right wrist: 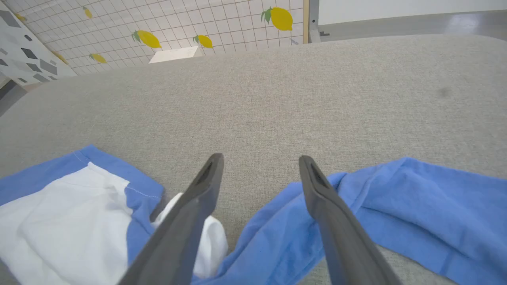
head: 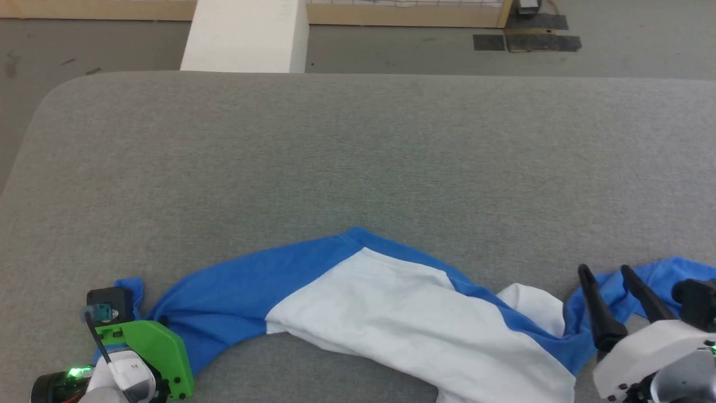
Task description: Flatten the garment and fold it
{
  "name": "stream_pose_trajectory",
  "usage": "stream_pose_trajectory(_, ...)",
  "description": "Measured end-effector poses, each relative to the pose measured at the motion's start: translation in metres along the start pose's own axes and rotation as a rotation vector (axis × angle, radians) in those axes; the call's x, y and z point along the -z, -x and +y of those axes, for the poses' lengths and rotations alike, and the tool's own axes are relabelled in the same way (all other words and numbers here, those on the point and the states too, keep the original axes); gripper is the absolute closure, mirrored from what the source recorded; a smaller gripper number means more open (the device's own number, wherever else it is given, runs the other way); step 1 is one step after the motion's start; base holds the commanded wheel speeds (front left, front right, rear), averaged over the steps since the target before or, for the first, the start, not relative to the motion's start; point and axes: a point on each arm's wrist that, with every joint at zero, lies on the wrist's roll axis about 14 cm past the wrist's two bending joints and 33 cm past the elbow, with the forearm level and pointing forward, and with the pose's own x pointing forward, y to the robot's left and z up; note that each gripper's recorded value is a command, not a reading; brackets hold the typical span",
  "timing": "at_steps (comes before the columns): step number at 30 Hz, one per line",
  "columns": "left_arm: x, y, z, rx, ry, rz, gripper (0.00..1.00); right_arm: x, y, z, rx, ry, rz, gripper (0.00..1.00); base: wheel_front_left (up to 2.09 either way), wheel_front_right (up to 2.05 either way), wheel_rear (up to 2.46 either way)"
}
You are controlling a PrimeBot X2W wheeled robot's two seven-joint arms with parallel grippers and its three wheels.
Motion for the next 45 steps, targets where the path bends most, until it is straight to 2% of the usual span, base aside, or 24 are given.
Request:
stream_pose_trajectory(4, -0.02, 0.009, -0.008, 0.032, 0.065, -0.139, 0.0, -0.006, -0.007, 0.027, -0.071, 0.052, -0.016, 0.0, 0.0, 0.0, 0.0)
stream_pose_trajectory(6, -0.047, 0.019, -0.019, 0.073, 0.134, -0.293, 0.0, -0.014, -0.012, 0.051, -0.145, 0.096, -0.034, 0.0, 0.0, 0.0, 0.0)
stream_pose_trajectory(10, -0.087, 0.038, -0.029, 0.107, 0.148, -0.538, 0.0, -0.007, -0.021, 0.078, -0.263, 0.197, 0.027, 0.0, 0.0, 0.0, 0.0)
stream_pose_trajectory(12, -0.097, 0.045, -0.04, 0.13, 0.14, -0.617, 0.0, 0.009, -0.028, 0.085, -0.306, 0.254, 0.127, 0.0, 0.0, 0.0, 0.0)
stream_pose_trajectory(13, -0.101, 0.047, -0.05, 0.149, 0.139, -0.673, 0.0, 0.03, -0.035, 0.098, -0.373, 0.309, 0.259, 0.0, 0.0, 0.0, 0.0)
stream_pose_trajectory(19, -0.106, 0.04, -0.064, 0.169, 0.163, -0.708, 0.0, 0.058, -0.056, 0.109, -0.439, 0.425, 0.447, 0.0, 0.0, 0.0, 0.0)
stream_pose_trajectory(22, -0.106, 0.034, -0.065, 0.167, 0.171, -0.707, 0.0, 0.08, -0.061, 0.11, -0.456, 0.472, 0.586, 0.0, 0.0, 0.0, 0.0)
stream_pose_trajectory(23, -0.105, 0.033, -0.065, 0.165, 0.175, -0.703, 0.0, 0.091, -0.059, 0.108, -0.457, 0.493, 0.65, 0.28, 0.0, 0.0, 0.0)
stream_pose_trajectory(24, -0.103, 0.031, -0.063, 0.16, 0.177, -0.698, 0.0, 0.094, -0.059, 0.108, -0.464, 0.516, 0.691, 0.65, 0.0, 0.0, 0.0)
stream_pose_trajectory(25, -0.102, 0.03, -0.062, 0.153, 0.18, -0.695, 0.0, 0.095, -0.061, 0.108, -0.466, 0.533, 0.716, 0.87, 0.0, 0.0, 0.0)
stream_pose_trajectory(26, -0.1, 0.028, -0.06, 0.147, 0.181, -0.688, 0.0, 0.094, -0.062, 0.108, -0.468, 0.561, 0.736, 1.0, 0.0, 0.0, 0.0)
stream_pose_trajectory(28, -0.096, 0.026, -0.056, 0.133, 0.182, -0.674, 0.0, 0.091, -0.067, 0.106, -0.466, 0.608, 0.756, 1.0, 0.0, 0.0, 0.0)
stream_pose_trajectory(32, -0.091, 0.023, -0.051, 0.115, 0.186, -0.66, 0.0, 0.077, -0.083, 0.103, -0.449, 0.686, 0.713, 1.0, 0.0, 0.0, 0.0)
stream_pose_trajectory(34, -0.09, 0.023, -0.049, 0.112, 0.187, -0.657, 0.0, 0.058, -0.099, 0.102, -0.423, 0.734, 0.65, 1.0, 0.0, 0.0, 0.0)
stream_pose_trajectory(36, -0.09, 0.022, -0.047, 0.109, 0.188, -0.658, 0.0, 0.032, -0.117, 0.104, -0.399, 0.786, 0.561, 1.0, 0.0, 0.0, 0.0)
stream_pose_trajectory(41, -0.097, 0.022, -0.044, 0.095, 0.173, -0.677, 0.0, -0.059, -0.168, 0.12, -0.314, 0.936, 0.252, 1.0, 0.0, 0.0, 0.0)
stream_pose_trajectory(45, -0.099, 0.019, -0.042, 0.091, 0.175, -0.677, 0.0, -0.111, -0.201, 0.131, -0.253, 1.003, 0.088, 1.0, 0.0, 0.0, 0.0)
